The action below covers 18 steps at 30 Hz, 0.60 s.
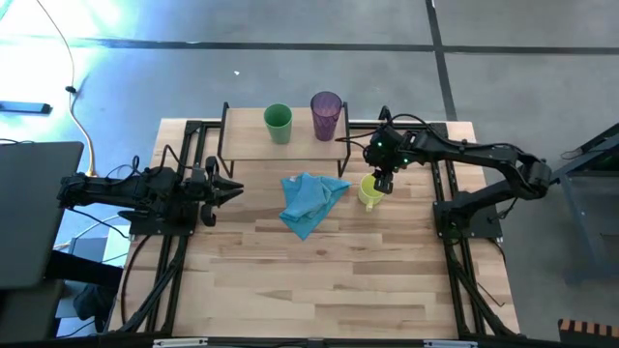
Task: Stack small to large cups/mugs on shelf
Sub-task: Put the yellow mug on the shelf
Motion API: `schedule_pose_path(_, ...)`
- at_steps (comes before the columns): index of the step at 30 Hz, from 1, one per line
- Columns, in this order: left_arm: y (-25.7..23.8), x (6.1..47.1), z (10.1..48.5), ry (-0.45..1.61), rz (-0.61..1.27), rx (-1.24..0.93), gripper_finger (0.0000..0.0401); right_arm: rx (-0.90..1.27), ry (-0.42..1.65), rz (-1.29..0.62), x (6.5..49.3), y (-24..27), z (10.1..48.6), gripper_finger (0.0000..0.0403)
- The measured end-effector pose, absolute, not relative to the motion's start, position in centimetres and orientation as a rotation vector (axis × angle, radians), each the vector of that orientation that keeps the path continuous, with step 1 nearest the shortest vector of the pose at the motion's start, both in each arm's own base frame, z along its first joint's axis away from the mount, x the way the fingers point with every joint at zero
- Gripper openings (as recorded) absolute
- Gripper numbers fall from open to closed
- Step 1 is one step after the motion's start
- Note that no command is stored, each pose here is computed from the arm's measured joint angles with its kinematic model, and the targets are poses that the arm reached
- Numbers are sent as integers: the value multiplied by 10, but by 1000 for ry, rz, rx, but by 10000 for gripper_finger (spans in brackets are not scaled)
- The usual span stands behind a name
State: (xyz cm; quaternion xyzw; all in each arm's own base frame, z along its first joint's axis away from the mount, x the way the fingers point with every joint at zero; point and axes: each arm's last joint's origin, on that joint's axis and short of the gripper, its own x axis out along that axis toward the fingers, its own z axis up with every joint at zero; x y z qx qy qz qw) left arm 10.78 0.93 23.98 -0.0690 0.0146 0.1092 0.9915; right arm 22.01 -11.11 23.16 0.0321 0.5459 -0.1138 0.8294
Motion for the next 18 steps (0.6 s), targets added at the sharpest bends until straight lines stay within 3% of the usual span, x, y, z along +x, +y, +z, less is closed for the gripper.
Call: schedule_pose_path(18, 10, 108, 238, 41, 246, -140, 58, 86, 1145, -225, 221, -111, 232, 149)
